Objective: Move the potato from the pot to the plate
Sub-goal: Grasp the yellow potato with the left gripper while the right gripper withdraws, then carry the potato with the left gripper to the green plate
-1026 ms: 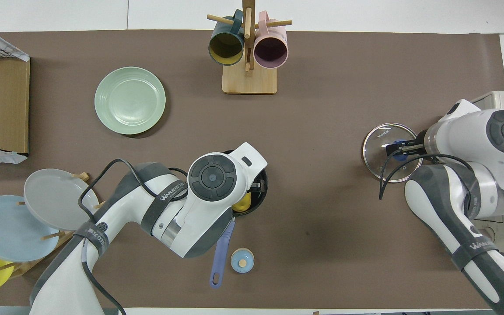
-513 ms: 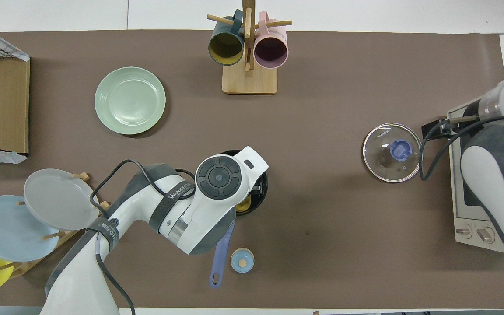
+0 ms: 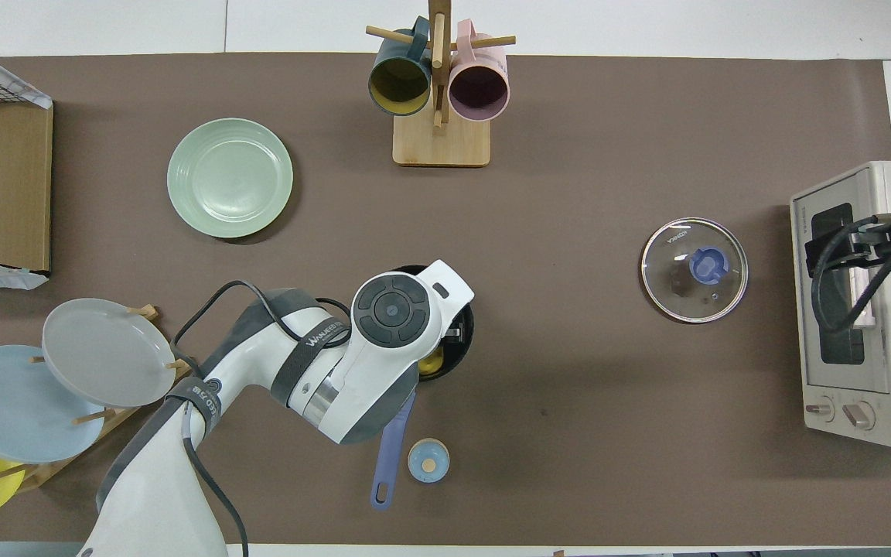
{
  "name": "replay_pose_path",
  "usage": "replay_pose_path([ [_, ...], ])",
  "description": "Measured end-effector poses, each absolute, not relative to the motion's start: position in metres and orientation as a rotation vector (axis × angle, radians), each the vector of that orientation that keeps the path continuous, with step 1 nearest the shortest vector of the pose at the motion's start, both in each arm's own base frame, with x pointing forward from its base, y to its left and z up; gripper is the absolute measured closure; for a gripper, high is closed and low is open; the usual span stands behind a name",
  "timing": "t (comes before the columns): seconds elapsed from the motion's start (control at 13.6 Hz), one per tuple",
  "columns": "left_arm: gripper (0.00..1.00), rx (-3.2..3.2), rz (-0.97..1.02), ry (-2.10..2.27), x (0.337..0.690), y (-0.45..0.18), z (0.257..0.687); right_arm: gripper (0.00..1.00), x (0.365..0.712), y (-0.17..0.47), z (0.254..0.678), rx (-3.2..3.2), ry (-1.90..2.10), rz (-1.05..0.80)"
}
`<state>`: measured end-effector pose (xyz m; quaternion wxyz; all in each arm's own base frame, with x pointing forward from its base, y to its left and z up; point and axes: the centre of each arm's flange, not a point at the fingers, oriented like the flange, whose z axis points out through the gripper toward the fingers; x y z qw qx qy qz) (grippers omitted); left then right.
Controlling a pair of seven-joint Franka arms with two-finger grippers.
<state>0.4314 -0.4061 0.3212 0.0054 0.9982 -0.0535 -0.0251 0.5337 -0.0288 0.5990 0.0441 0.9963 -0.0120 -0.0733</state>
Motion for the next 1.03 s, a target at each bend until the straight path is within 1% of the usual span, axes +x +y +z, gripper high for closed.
replay_pose_path([
  [0.15,0.3,3.124,-0.076,-0.167,0.432,-0.406,0.322,0.0,0.529,-0.033,0.605,3.048,-0.048,-0.213],
  [0.22,0.37,3.123,-0.073,-0.166,0.432,-0.406,0.323,0.0,0.528,-0.033,0.609,3.05,-0.049,-0.189],
  [0.37,0.37,3.122,-0.071,-0.164,0.433,-0.406,0.323,0.0,0.532,-0.032,0.612,3.053,-0.043,-0.133],
  [0.66,0.37,3.114,-0.049,-0.142,0.438,-0.407,0.33,0.0,0.531,-0.05,0.609,3.07,-0.102,-0.134],
  [0.81,0.37,3.106,-0.03,-0.126,0.444,-0.409,0.354,0.0,0.531,-0.053,0.61,3.091,-0.118,-0.13],
  [1.03,0.37,3.104,-0.048,-0.075,0.462,-0.404,0.412,0.0,0.532,-0.052,0.611,3.108,-0.12,-0.109],
])
